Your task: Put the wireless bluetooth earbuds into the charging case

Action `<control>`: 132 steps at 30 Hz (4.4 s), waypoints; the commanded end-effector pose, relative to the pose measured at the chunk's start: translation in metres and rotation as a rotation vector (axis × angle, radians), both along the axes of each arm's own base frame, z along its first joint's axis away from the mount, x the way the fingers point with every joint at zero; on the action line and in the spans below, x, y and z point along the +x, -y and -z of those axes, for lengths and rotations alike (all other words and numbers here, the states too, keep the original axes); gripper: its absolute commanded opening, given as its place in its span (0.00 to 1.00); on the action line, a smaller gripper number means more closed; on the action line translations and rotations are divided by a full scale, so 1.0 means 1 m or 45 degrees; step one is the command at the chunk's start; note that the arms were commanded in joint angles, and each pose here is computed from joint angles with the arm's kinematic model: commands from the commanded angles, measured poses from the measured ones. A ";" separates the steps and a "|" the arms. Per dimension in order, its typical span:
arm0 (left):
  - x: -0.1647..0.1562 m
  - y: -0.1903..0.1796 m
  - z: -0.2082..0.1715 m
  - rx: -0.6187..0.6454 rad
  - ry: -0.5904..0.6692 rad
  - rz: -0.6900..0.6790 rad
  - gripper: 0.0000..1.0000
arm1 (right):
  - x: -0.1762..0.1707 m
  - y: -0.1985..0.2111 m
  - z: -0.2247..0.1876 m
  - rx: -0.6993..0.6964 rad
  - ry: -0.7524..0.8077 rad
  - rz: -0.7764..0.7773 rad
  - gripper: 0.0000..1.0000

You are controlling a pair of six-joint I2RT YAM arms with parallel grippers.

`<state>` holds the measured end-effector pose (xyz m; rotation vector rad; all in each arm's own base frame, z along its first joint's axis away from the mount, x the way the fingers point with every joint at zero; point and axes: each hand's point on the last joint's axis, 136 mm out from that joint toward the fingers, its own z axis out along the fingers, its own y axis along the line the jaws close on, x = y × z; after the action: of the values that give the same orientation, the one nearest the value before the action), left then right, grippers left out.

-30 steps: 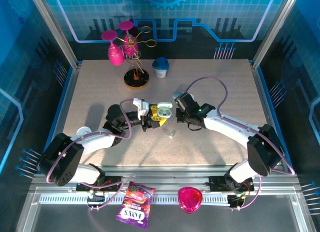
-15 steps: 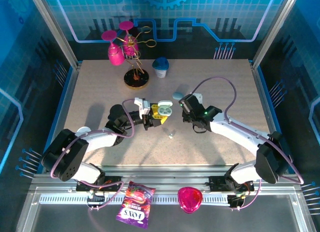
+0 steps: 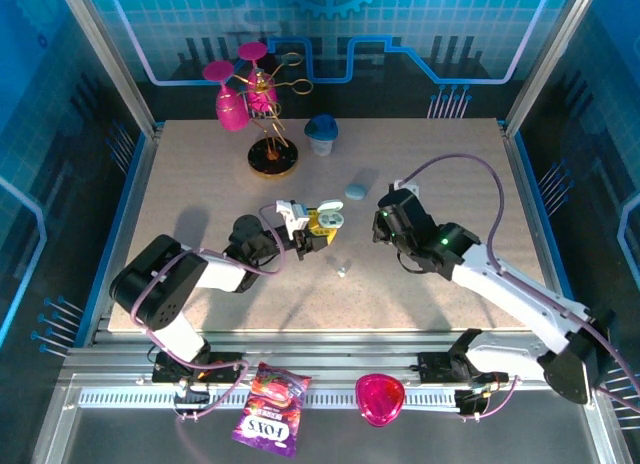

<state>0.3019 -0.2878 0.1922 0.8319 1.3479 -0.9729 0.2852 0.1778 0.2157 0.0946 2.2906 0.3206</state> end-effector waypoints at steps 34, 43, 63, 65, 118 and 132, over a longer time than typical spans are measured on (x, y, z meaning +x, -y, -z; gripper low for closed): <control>0.007 0.033 -0.019 -0.021 0.149 -0.049 0.18 | 0.001 -0.099 -0.015 0.148 0.161 -0.268 0.11; 0.008 0.033 -0.022 -0.029 0.153 -0.053 0.18 | 0.000 -0.091 -0.005 0.104 0.134 -0.242 0.12; 0.012 0.026 -0.023 -0.040 0.167 -0.093 0.18 | -0.015 -0.068 -0.049 0.150 0.280 -0.319 0.57; 0.012 0.021 -0.023 -0.038 0.168 -0.103 0.18 | -0.019 -0.055 -0.057 0.178 0.320 -0.302 0.58; -0.035 -0.018 -0.100 0.015 0.299 -0.167 0.20 | -0.016 -0.101 0.180 0.190 -0.561 -0.336 0.48; -0.034 -0.018 -0.101 0.002 0.292 -0.164 0.20 | 0.015 -0.093 0.174 0.148 -0.475 -0.234 0.49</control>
<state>0.2670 -0.2679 0.2752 0.8347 1.2389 -0.7516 0.2886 0.2787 0.0369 -0.0573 2.6868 0.6227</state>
